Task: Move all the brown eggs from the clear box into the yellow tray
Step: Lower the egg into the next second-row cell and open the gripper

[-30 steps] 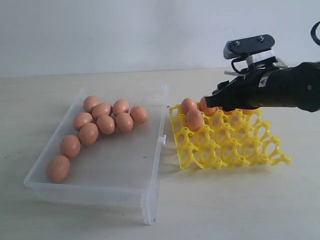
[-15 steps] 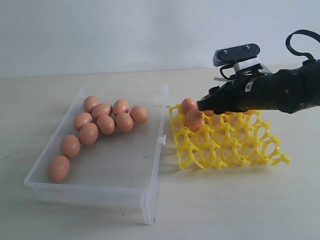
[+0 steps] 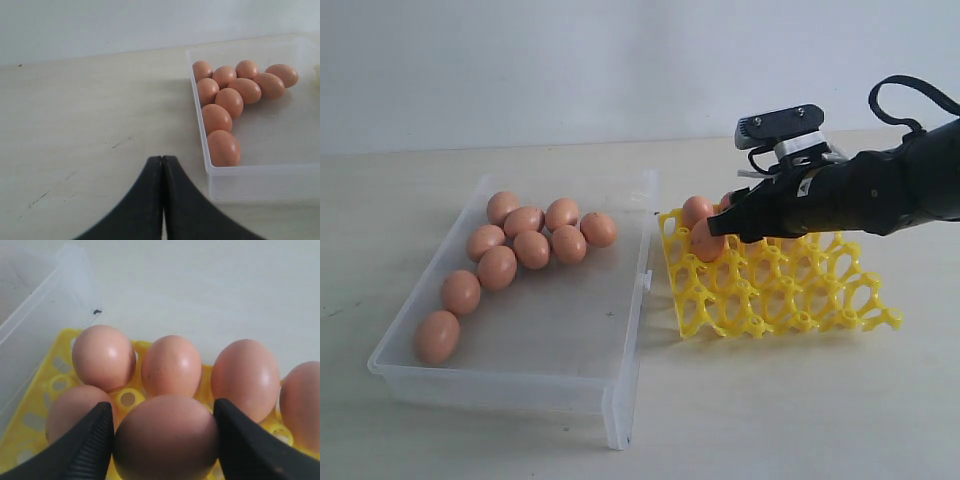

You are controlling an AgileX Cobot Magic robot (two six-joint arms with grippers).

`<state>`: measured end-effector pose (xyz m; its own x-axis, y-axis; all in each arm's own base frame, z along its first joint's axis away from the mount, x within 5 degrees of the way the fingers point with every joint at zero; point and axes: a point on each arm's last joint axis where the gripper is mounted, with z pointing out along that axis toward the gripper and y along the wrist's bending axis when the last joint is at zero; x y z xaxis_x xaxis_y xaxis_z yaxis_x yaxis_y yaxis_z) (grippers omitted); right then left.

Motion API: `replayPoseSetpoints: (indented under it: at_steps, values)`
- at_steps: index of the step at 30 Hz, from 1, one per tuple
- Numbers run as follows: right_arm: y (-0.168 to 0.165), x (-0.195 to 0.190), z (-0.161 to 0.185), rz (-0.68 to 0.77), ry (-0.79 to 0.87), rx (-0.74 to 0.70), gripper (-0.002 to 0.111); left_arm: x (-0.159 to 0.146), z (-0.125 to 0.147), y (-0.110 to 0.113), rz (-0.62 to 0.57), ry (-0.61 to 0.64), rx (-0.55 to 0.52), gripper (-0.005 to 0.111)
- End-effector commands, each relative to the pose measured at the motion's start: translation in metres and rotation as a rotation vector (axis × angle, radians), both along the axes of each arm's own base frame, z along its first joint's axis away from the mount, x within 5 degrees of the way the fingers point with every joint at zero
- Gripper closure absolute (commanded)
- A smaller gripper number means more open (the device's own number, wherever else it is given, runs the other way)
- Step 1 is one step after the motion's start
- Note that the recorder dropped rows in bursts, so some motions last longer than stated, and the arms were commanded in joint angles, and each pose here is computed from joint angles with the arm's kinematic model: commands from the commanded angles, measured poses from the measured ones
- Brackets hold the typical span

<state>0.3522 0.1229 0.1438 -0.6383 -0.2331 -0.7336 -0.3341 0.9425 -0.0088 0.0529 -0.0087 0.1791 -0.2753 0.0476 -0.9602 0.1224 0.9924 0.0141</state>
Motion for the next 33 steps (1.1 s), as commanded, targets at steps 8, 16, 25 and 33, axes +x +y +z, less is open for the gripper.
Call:
replayPoseSetpoints:
  at_steps: [8,16,25,33]
  values:
    - [0.0011,0.0021,-0.0019,0.008,-0.004,-0.007,0.108,-0.0001,0.0025,0.0002,0.003,-0.019,-0.004,0.107]
    - [0.0012,0.0024,-0.0014,0.016,-0.009,-0.014,0.102,-0.0001,0.0025,0.0002,0.003,-0.019,-0.004,0.107]
    - [0.0014,0.003,-0.0007,0.038,-0.027,-0.034,0.059,-0.0001,0.0025,0.0002,0.003,-0.019,-0.004,0.107]
    - [0.0019,0.0045,0.0027,0.036,-0.038,-0.028,0.05,-0.0001,0.0025,0.0002,0.003,-0.019,-0.004,0.107]
